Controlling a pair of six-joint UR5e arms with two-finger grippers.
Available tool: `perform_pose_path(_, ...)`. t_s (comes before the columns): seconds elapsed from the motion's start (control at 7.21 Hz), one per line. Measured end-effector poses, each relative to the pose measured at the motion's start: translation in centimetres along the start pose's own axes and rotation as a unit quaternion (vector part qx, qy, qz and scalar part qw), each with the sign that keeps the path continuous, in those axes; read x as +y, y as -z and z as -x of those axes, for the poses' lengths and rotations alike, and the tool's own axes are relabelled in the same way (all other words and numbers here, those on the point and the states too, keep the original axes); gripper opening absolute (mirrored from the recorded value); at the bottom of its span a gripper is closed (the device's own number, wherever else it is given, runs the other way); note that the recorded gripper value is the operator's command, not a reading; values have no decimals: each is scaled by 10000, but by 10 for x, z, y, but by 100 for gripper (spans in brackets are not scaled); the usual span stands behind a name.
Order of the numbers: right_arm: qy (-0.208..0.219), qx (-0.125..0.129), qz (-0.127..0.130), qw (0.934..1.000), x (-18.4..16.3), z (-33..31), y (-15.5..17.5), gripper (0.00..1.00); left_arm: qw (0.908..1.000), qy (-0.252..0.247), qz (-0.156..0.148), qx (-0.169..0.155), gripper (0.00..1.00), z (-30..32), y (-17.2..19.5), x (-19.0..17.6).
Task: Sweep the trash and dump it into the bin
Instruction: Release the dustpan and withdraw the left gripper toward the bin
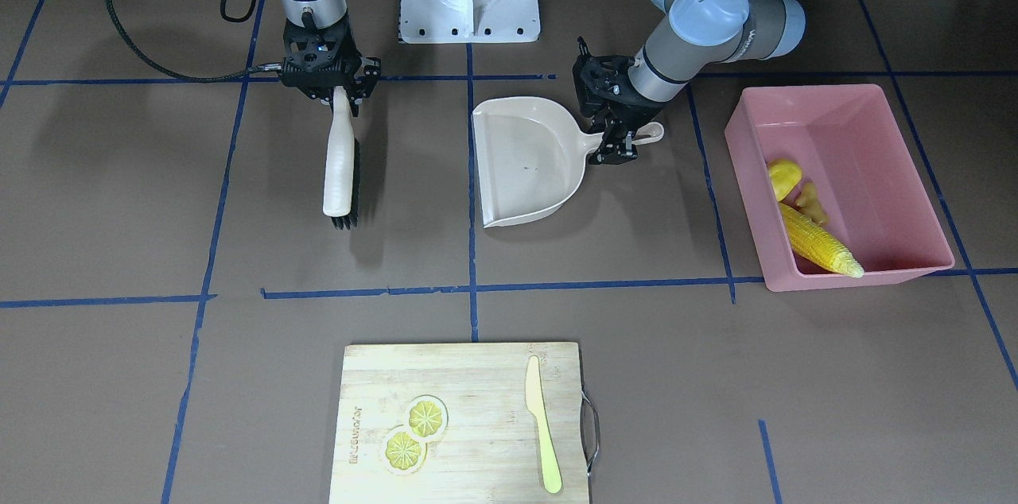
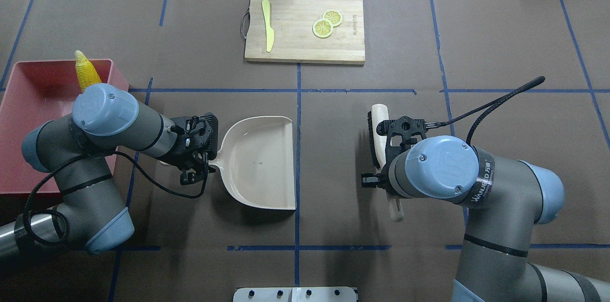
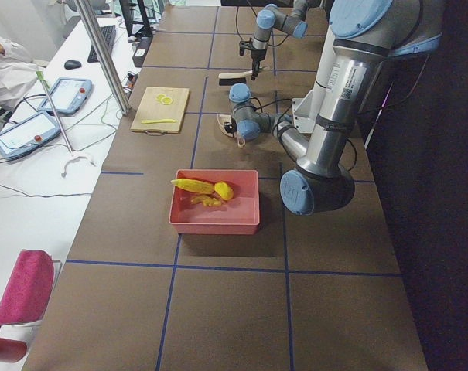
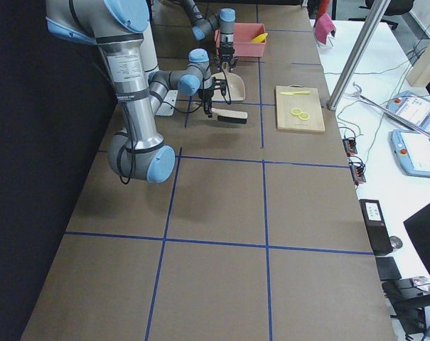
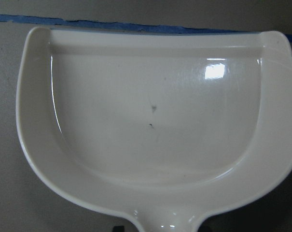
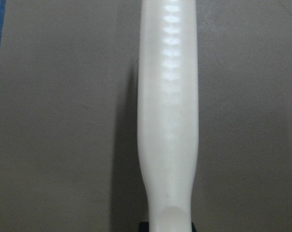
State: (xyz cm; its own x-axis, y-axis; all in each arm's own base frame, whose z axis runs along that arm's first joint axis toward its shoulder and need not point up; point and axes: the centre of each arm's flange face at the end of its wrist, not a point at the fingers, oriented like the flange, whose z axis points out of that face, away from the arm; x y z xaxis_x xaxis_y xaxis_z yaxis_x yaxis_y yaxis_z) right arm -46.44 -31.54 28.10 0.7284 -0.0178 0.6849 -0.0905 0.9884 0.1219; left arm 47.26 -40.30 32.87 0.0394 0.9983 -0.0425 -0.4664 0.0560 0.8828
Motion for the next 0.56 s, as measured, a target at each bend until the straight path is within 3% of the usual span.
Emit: perform_pose_path(0.56, 5, -2, -1, 10000, 0, 0, 0, 0, 9999, 102, -85, -95, 100, 8, 22, -3)
